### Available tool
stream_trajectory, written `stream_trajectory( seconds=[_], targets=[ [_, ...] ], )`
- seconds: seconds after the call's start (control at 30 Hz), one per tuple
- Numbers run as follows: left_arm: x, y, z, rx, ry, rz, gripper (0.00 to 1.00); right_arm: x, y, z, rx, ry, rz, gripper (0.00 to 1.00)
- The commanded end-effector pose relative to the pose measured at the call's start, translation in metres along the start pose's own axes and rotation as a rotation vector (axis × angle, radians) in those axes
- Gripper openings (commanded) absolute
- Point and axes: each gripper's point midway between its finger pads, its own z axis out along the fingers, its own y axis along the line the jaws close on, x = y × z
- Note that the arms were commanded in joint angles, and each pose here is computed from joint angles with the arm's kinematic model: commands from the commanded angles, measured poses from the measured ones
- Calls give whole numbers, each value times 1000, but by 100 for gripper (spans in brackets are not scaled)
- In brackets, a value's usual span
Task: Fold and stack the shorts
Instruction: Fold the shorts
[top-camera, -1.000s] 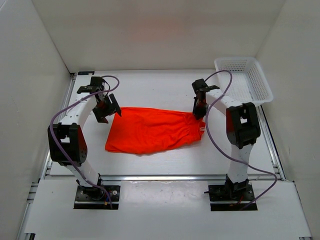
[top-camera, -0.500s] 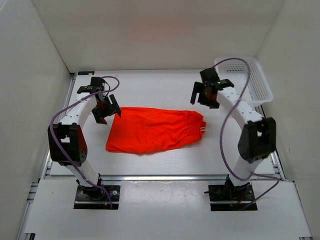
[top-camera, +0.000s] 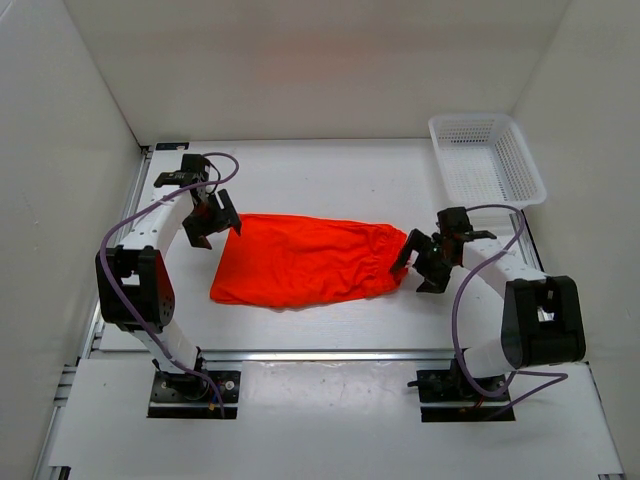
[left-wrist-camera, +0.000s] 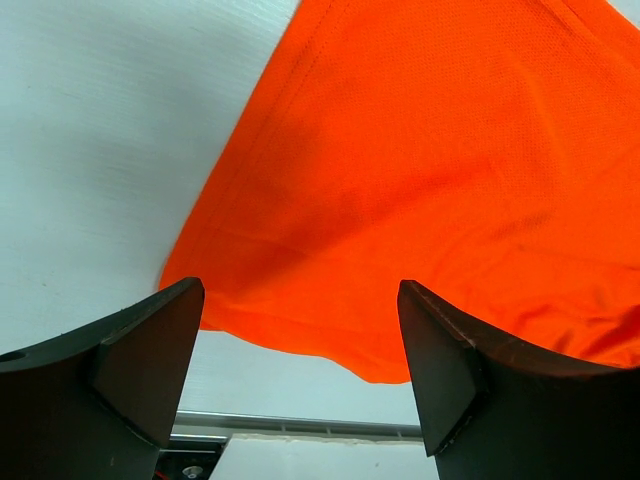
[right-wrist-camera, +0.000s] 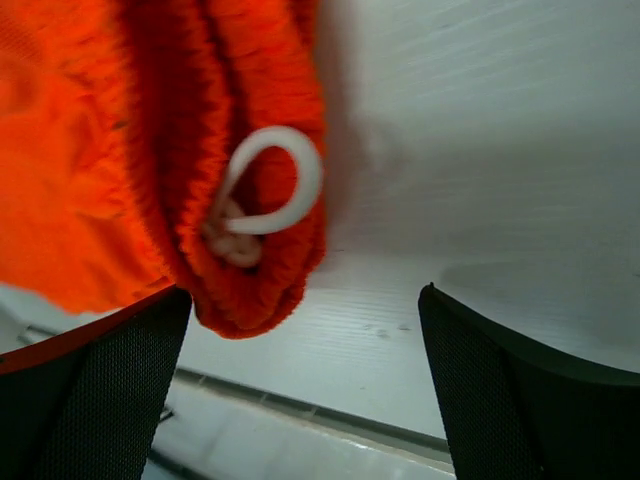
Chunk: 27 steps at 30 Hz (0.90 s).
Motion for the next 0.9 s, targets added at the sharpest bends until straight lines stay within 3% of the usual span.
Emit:
stream_trajectory(
  seconds=[0.0, 0.27, 0.43, 0.57, 0.7, 0.8, 0.83, 0.87],
  targets=[
    [-12, -8, -19, 35, -70, 10, 90, -16, 55, -13, -302, -33, -14, 99],
    [-10, -6, -17, 31, -62, 19, 90, -13, 56, -3, -313, 15, 15, 99],
    [-8, -5, -12, 27, -54, 18, 90, -5, 33, 14, -185, 78, 79, 99],
    [-8, -5, -12, 27, -54, 18, 90, 2, 13, 28, -105, 92, 117, 92],
    [-10, -6, -10, 25, -51, 18, 90, -1, 3, 43, -66, 67, 120, 74],
    [-13, -2, -4, -7, -52, 17, 90, -5, 0, 51, -59, 56, 118, 38],
    [-12, -1, 0, -12, -41, 17, 90, -13, 3, 52, -57, 43, 106, 20],
    [-11, 0, 3, -16, -33, 17, 90, -15, 0, 55, -38, 44, 87, 11]
  ],
)
